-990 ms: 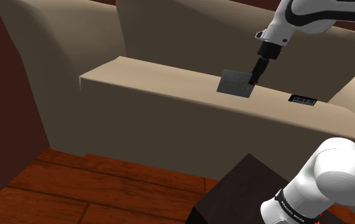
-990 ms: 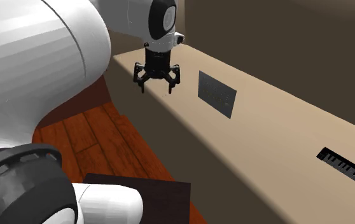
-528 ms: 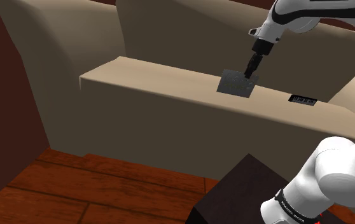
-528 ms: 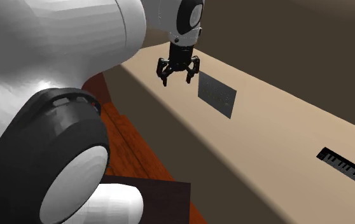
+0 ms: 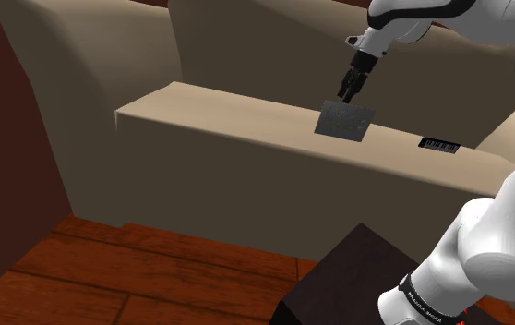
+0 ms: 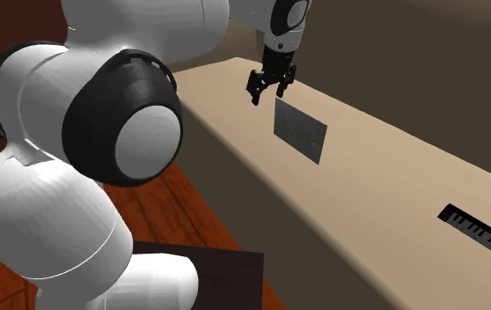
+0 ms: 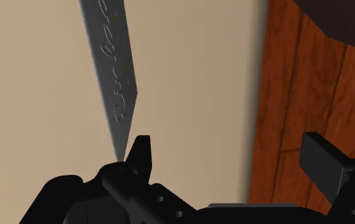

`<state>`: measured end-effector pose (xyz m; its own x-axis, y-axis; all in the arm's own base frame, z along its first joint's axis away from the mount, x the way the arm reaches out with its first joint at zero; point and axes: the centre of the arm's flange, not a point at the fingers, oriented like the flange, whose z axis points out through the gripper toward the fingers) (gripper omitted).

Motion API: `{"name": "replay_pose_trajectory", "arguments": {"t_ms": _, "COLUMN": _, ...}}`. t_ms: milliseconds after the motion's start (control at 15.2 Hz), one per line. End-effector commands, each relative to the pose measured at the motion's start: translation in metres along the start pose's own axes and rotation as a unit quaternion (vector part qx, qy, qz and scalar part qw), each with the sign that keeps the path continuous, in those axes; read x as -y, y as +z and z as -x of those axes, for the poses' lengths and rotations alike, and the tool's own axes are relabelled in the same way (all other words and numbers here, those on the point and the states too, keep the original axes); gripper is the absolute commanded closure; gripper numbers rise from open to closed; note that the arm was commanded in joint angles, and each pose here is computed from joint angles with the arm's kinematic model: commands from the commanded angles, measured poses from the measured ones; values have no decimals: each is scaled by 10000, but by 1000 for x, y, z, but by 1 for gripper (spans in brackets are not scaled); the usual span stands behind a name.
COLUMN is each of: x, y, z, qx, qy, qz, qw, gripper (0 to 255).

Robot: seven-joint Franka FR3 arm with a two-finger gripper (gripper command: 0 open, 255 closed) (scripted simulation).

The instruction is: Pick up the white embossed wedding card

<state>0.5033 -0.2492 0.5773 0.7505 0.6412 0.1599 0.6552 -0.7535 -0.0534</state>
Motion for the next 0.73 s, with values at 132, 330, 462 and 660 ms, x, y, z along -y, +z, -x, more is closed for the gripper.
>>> {"name": "replay_pose_trajectory", "arguments": {"t_ms": 132, "x": -45, "y": -6, "z": -24, "qx": -135, "qy": -735, "qz": 15, "qw": 9972, "gripper": 0}}
{"name": "replay_pose_trajectory", "arguments": {"t_ms": 330, "x": -70, "y": -8, "z": -39, "qx": -212, "qy": -1135, "qz": 23, "qw": 9933, "gripper": 0}}
{"name": "replay_pose_trajectory", "arguments": {"t_ms": 462, "x": -71, "y": 2, "z": -37, "qx": -212, "qy": -1135, "qz": 23, "qw": 9933, "gripper": 0}}
{"name": "replay_pose_trajectory", "arguments": {"t_ms": 660, "x": -72, "y": 18, "z": -35, "qx": -212, "qy": -1135, "qz": 23, "qw": 9933, "gripper": 0}}
